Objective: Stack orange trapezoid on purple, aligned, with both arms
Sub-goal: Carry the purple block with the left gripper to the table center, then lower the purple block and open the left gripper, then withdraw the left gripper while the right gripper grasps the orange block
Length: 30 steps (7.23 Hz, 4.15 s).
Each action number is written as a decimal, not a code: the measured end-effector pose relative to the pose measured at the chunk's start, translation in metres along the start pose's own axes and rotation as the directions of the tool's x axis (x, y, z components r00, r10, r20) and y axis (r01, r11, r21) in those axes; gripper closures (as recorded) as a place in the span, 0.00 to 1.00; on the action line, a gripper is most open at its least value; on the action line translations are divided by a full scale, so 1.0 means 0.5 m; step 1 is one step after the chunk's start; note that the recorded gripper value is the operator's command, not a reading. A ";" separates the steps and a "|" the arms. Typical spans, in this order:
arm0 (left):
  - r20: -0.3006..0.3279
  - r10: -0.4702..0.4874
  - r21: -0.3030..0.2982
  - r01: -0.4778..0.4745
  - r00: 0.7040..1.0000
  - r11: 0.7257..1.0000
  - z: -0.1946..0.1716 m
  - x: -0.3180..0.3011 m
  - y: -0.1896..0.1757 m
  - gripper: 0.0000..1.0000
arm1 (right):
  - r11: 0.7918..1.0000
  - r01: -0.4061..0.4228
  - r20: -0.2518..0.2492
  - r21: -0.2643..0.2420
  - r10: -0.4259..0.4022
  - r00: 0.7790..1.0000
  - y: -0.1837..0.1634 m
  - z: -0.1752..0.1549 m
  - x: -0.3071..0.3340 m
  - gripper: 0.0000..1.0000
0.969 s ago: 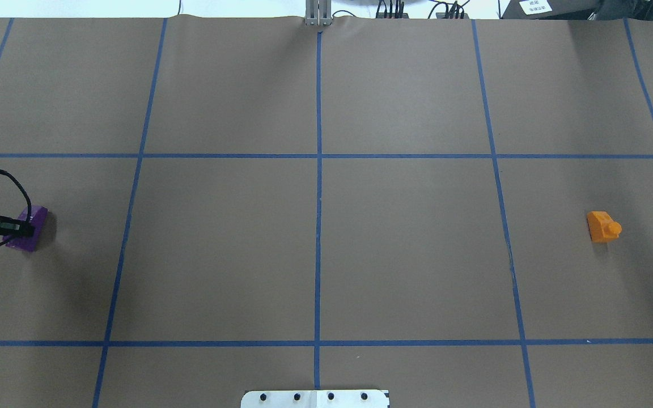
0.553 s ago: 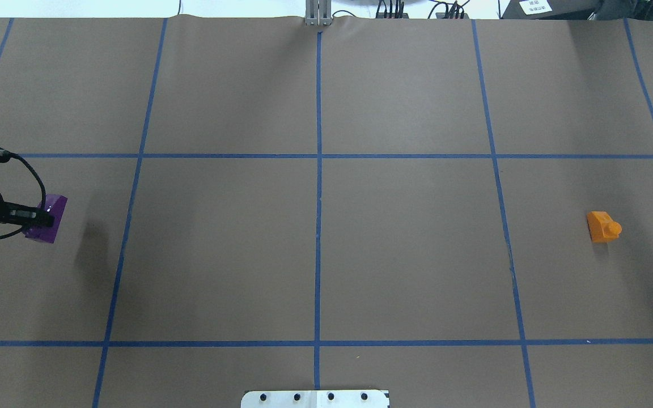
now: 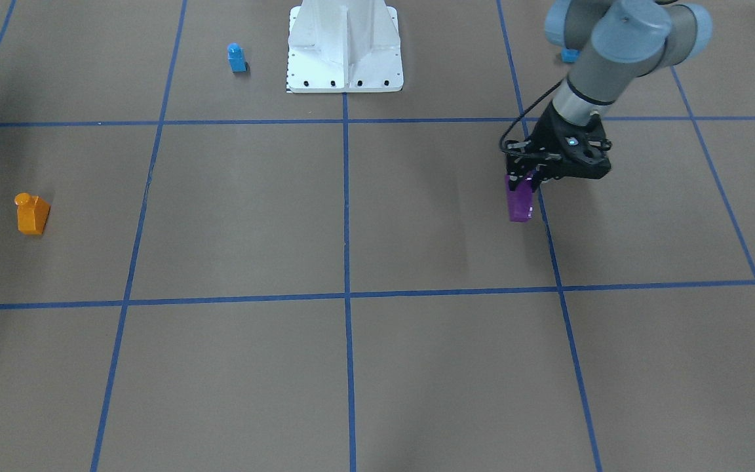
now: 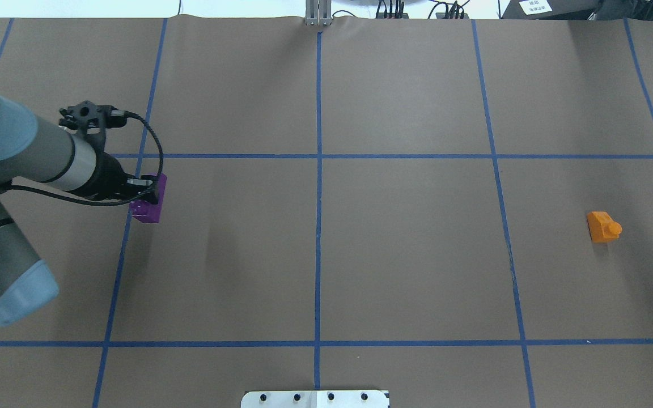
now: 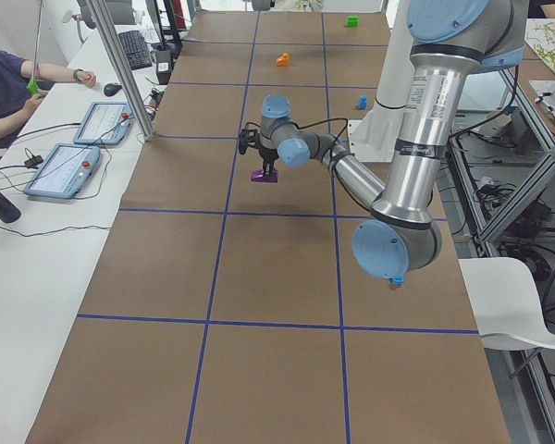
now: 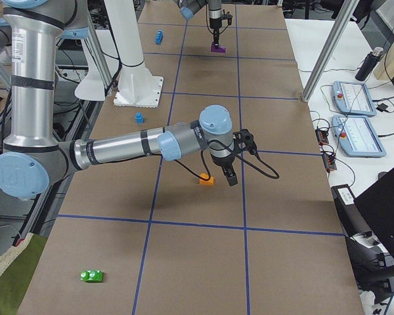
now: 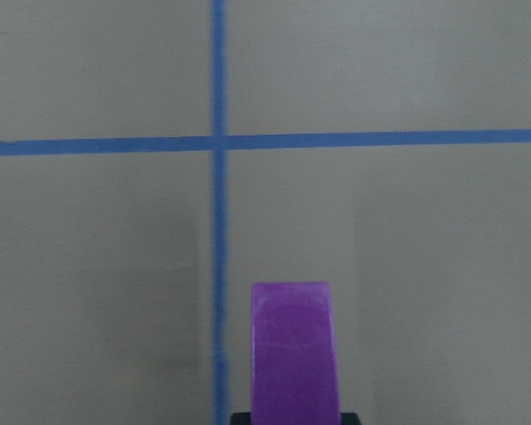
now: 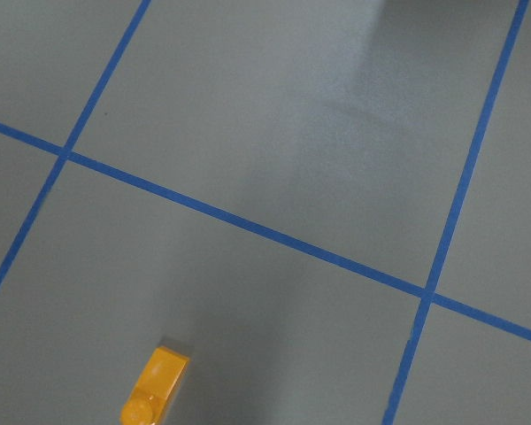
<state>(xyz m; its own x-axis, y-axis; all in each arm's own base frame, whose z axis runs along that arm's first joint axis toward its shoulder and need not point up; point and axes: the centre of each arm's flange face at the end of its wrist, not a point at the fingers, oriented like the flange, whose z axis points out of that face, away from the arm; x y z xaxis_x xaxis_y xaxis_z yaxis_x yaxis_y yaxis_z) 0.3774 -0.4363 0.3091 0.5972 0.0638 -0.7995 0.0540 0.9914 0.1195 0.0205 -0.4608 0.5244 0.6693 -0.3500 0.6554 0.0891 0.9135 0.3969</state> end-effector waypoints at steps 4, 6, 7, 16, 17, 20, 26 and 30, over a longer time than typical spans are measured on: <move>0.020 0.003 -0.027 -0.003 1.000 1.000 0.138 0.419 0.016 1.00 | 1.000 -0.004 0.000 -0.005 0.004 1.000 0.005 0.003 0.002 0.00; 0.044 0.005 -0.038 -0.004 0.999 0.999 0.190 0.497 0.024 1.00 | 1.000 -0.004 0.000 -0.005 0.004 1.000 0.006 0.004 0.003 0.00; 0.052 -0.002 -0.044 0.004 0.999 0.999 0.206 0.514 0.034 1.00 | 1.000 -0.004 0.000 -0.005 0.004 1.000 0.006 0.004 0.003 0.00; 0.086 -0.019 -0.040 0.023 0.996 0.999 0.244 0.546 0.030 0.84 | 1.000 -0.002 0.000 -0.003 0.002 1.000 0.002 0.003 0.001 0.00; 0.086 -0.018 -0.041 0.022 0.996 0.999 0.244 0.545 0.031 0.70 | 1.000 -0.002 0.000 -0.003 0.002 1.000 0.002 0.003 0.001 0.00; 0.088 -0.016 -0.040 0.020 0.996 0.999 0.246 0.543 0.031 0.15 | 1.000 -0.002 0.000 -0.003 0.002 1.000 0.002 0.003 0.001 0.00; 0.015 0.115 -0.032 -0.115 0.993 0.993 0.090 0.497 0.009 0.00 | 0.996 -0.090 0.015 -0.016 0.090 0.996 -0.002 0.014 -0.024 0.00; 0.071 0.351 -0.069 -0.347 0.934 0.935 -0.181 0.060 -0.062 0.00 | 0.965 -0.261 0.009 -0.016 0.261 0.965 -0.020 0.121 -0.197 0.01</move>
<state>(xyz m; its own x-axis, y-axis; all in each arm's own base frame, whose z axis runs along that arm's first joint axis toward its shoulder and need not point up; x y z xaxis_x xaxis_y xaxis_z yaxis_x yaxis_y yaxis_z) 0.3210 -0.4547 0.2281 0.6330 0.3997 -0.6630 -0.2114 0.9131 0.3486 -0.0909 -0.4479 0.4950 0.6624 -0.1016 0.7422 -0.0763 0.9765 0.2018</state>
